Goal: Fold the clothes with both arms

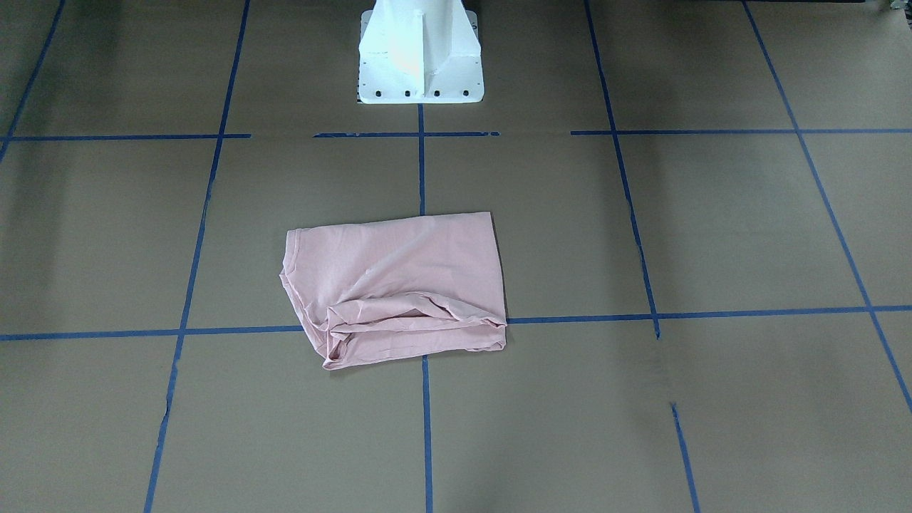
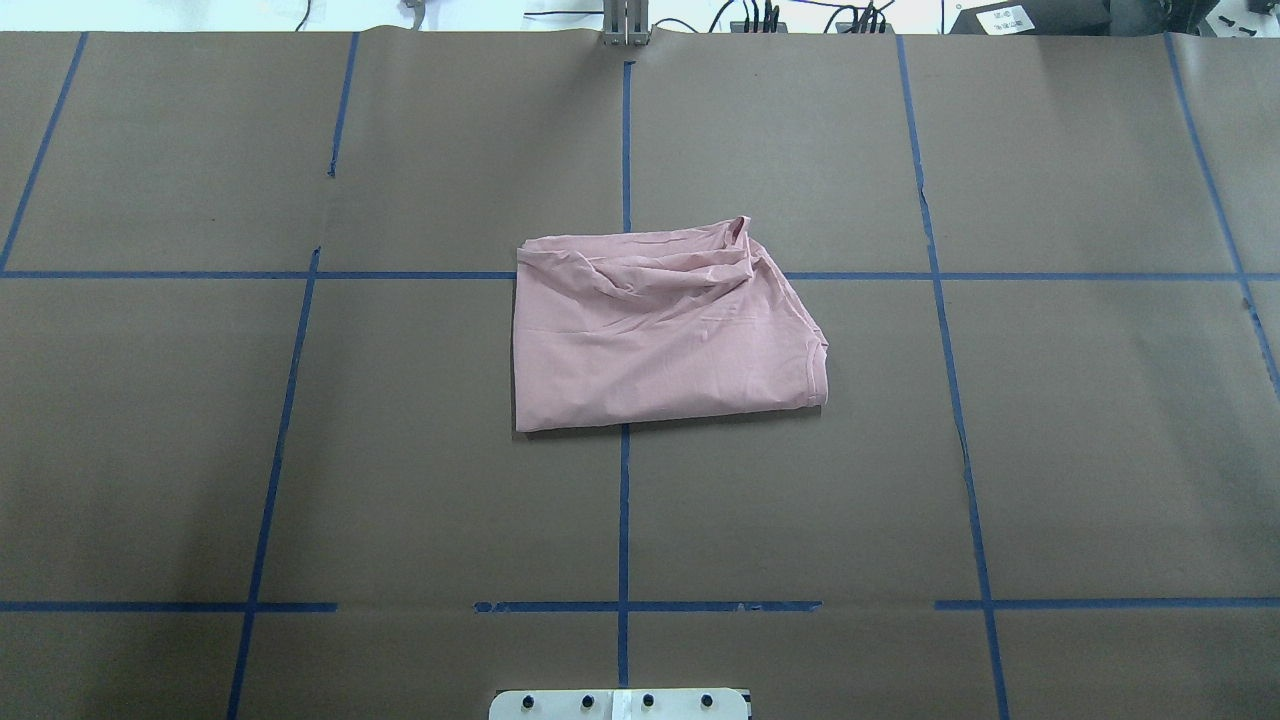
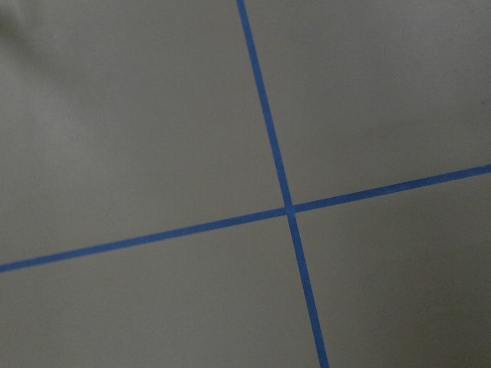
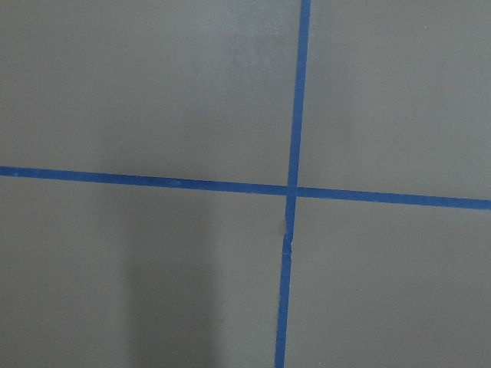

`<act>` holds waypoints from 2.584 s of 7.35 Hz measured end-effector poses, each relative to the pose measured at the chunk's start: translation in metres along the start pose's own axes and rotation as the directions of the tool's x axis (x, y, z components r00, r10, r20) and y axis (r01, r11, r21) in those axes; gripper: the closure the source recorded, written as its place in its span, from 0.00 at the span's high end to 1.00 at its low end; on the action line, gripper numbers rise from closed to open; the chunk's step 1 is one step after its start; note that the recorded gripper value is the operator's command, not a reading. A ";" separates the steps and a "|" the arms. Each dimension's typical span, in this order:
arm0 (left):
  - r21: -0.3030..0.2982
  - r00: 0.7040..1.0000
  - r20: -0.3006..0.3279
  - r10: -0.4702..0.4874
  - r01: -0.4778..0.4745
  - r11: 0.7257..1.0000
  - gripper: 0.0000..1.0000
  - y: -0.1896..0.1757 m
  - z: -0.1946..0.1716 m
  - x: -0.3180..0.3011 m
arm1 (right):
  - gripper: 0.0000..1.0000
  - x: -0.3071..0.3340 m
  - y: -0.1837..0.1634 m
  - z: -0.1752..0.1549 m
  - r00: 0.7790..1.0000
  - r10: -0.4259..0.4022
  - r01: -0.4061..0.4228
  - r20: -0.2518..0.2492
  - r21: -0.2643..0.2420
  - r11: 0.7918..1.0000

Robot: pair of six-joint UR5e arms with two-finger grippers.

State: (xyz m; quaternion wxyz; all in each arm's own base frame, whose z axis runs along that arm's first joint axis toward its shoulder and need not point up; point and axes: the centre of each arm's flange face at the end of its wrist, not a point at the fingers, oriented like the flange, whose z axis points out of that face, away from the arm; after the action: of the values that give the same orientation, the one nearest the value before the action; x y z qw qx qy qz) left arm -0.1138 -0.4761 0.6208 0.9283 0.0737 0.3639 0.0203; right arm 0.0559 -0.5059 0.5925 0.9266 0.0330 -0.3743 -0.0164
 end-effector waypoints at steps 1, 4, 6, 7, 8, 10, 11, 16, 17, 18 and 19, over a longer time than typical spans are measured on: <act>-0.006 1.000 -0.001 -0.021 0.021 1.000 1.00 0.013 0.009 -0.007 | 1.00 0.004 0.006 0.001 1.000 0.007 -0.007 -0.001 -0.001 1.000; -0.023 0.999 -0.003 -0.043 0.043 0.999 1.00 0.024 0.026 -0.021 | 1.00 0.009 0.013 0.009 1.000 0.029 -0.029 0.010 -0.018 0.999; -0.017 1.000 0.001 -0.028 0.028 0.999 1.00 0.018 0.023 -0.012 | 1.00 0.008 0.009 0.020 0.999 0.033 -0.032 0.027 -0.038 0.999; -0.019 1.000 0.001 -0.012 0.012 1.000 1.00 0.013 0.023 0.004 | 1.00 0.006 0.008 0.023 0.999 0.030 -0.028 0.027 -0.043 0.999; -0.033 1.000 -0.002 -0.022 0.022 0.999 1.00 0.007 0.030 0.023 | 1.00 0.005 0.008 0.026 0.999 0.026 -0.025 0.025 -0.047 0.999; -0.060 0.998 -0.013 -0.067 0.066 0.996 1.00 0.006 0.044 0.041 | 1.00 0.004 0.012 0.028 0.999 0.023 -0.022 0.023 -0.051 0.998; -0.055 0.997 -0.029 -0.065 0.063 0.996 1.00 0.004 0.044 0.047 | 1.00 0.004 0.013 0.029 1.000 0.022 -0.021 0.022 -0.055 0.998; -0.048 0.997 -0.047 -0.055 0.052 0.997 1.00 0.003 0.043 0.051 | 1.00 -0.002 0.010 0.032 1.000 0.007 -0.006 0.023 -0.058 0.998; -0.049 0.997 -0.047 -0.056 0.053 0.997 1.00 0.003 0.044 0.051 | 1.00 -0.003 0.010 0.033 1.000 0.007 -0.005 0.026 -0.061 0.998; -0.050 0.997 -0.046 -0.056 0.054 0.997 1.00 0.003 0.045 0.050 | 1.00 -0.004 0.010 0.033 1.000 0.007 -0.005 0.030 -0.062 0.998; -0.052 0.997 -0.045 -0.057 0.055 0.997 1.00 0.004 0.045 0.049 | 1.00 -0.005 0.010 0.034 0.999 0.006 -0.004 0.033 -0.063 0.998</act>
State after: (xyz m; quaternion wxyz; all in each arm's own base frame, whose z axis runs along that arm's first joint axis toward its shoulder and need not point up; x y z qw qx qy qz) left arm -0.0469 -0.4733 0.6212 0.9213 0.0395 0.3868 0.0053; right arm 0.0289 -0.4971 0.6141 0.9209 0.0023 -0.3888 -0.0263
